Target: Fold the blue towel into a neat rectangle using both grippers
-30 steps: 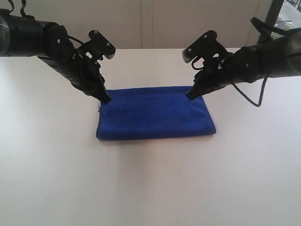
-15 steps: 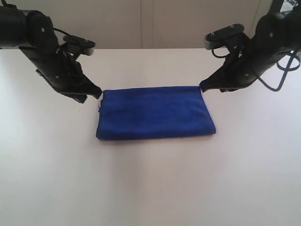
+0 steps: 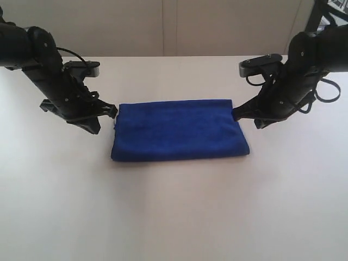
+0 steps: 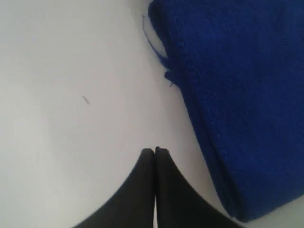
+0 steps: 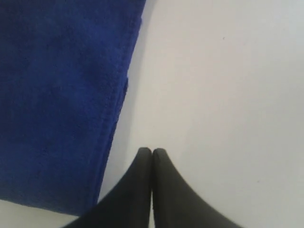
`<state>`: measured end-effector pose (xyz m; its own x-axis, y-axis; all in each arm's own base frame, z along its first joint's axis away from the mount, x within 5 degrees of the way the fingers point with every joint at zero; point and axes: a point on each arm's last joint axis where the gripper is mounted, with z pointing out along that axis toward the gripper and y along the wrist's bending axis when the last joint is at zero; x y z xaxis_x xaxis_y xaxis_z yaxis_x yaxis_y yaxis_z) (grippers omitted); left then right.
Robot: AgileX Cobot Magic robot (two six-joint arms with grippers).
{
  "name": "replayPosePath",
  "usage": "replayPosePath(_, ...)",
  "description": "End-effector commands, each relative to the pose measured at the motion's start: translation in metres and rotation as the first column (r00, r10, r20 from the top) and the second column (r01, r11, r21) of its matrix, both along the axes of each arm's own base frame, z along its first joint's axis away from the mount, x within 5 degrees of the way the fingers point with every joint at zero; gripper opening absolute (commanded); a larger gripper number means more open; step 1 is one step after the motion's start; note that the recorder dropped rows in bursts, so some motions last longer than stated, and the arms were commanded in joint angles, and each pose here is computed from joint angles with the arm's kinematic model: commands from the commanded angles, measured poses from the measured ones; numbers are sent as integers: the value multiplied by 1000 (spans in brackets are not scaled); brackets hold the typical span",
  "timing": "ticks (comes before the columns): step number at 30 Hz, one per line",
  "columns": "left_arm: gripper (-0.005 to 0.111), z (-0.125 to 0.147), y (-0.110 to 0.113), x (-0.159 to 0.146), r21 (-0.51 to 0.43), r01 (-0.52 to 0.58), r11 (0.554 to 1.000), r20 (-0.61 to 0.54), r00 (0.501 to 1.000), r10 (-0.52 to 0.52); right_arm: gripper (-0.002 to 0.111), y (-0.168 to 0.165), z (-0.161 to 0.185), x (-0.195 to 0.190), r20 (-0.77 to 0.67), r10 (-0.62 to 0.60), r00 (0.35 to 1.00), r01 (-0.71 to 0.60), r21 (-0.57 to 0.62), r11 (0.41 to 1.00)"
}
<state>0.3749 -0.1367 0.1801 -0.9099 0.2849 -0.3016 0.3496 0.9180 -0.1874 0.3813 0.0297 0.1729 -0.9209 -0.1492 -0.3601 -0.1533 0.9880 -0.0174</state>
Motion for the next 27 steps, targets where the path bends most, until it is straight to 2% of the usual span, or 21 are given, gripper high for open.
replayPosePath(1,0,-14,-2,6,-13,-16,1000,4,1000,16,0,-2,-11,4,-14,-17,1000,17,8,1000)
replayPosePath(10,0,-19,-5,12,-48,-39,998,40,998,41,0,5,-30,3,-89,-54,995,61,79,995)
replayPosePath(19,0,-38,-8,17,-72,-78,994,17,997,79,0,9,-38,0,-131,-44,990,55,81,995)
replayPosePath(27,0,-38,-23,18,-124,-52,991,74,995,62,0,10,-38,-3,-167,-40,985,55,83,995)
